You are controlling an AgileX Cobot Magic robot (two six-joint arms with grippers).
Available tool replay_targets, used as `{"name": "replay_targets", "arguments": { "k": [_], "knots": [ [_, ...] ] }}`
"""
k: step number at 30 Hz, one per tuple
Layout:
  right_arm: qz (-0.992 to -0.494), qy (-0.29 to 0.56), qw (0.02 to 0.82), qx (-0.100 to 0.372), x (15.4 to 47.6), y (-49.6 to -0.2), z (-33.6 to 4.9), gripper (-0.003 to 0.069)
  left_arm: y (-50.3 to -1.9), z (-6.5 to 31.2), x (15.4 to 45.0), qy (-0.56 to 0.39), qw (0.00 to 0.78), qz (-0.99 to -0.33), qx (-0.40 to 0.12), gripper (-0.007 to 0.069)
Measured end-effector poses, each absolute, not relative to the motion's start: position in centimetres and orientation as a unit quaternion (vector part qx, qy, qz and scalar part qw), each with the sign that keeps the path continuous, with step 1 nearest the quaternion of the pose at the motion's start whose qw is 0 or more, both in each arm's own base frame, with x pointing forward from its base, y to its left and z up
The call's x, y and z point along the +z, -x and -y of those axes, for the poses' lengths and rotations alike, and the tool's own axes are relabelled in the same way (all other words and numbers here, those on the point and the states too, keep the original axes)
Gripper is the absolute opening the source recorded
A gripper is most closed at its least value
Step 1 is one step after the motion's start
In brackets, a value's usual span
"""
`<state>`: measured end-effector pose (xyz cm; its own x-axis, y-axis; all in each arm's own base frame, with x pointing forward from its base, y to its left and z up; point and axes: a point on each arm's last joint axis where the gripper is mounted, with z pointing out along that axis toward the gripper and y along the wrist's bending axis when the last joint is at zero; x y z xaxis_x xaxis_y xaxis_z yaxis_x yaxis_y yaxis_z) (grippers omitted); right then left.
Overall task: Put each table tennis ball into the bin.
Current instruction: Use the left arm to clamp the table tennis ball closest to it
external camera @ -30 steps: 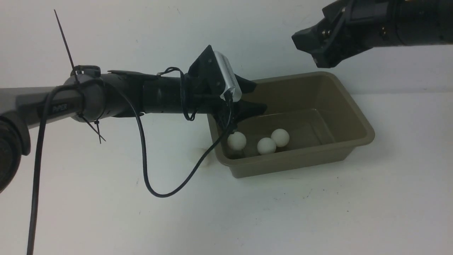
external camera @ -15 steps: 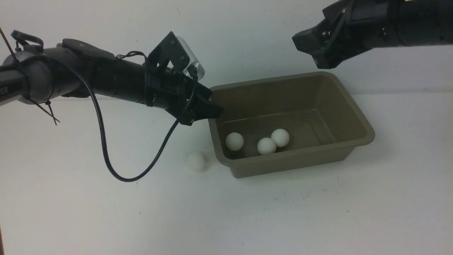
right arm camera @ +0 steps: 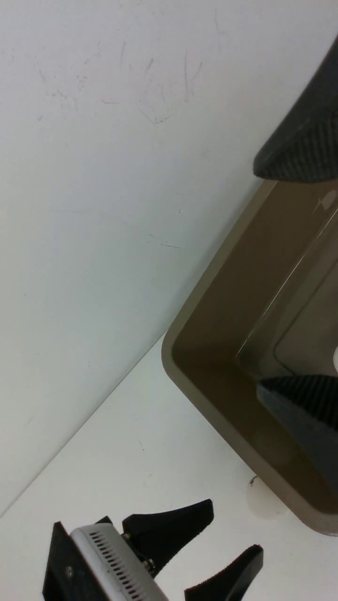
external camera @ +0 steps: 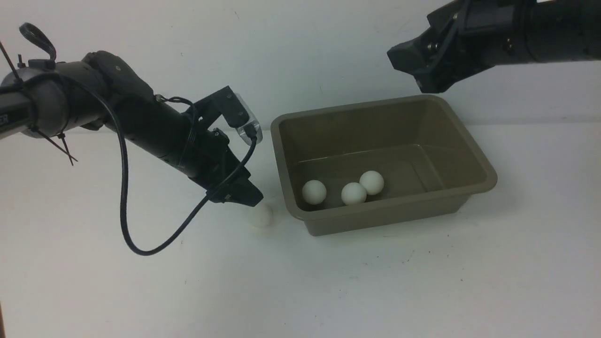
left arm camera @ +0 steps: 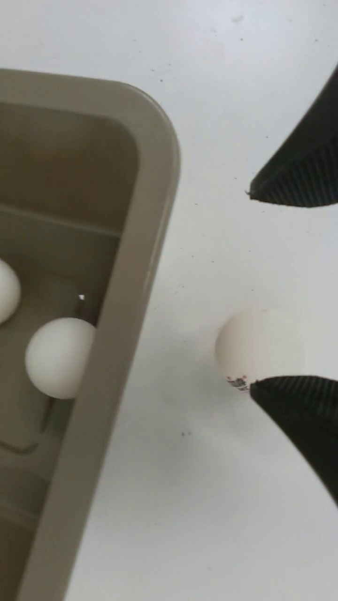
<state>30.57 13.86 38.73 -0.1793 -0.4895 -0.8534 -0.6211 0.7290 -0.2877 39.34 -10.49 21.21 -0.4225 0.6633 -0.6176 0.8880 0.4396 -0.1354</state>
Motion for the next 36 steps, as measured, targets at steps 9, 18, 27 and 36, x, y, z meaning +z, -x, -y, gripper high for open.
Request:
{"name": "replay_targets", "arguments": {
  "k": [9,18,27,36],
  "knots": [
    [-0.767,0.359,0.528,0.065,38.7,-30.6,-13.9,0.0501,-40.1,10.7,18.0,-0.464,0.22,-0.824,-0.24,0.0437],
    [-0.767,0.358,0.528,0.065,38.7,-30.6,-13.9,0.0501,-40.8,12.1,16.4,-0.454,0.24,-0.828,-0.226,0.044],
    [-0.767,0.359,0.527,0.065,38.7,-30.6,-13.9,0.0501,-41.0,12.5,14.2,-0.453,0.222,-0.833,-0.228,0.044],
    [-0.767,0.36,0.527,0.064,38.7,-30.6,-13.8,0.0501,-41.2,12.5,13.4,-0.447,0.215,-0.838,-0.227,0.0421]
  ]
}}
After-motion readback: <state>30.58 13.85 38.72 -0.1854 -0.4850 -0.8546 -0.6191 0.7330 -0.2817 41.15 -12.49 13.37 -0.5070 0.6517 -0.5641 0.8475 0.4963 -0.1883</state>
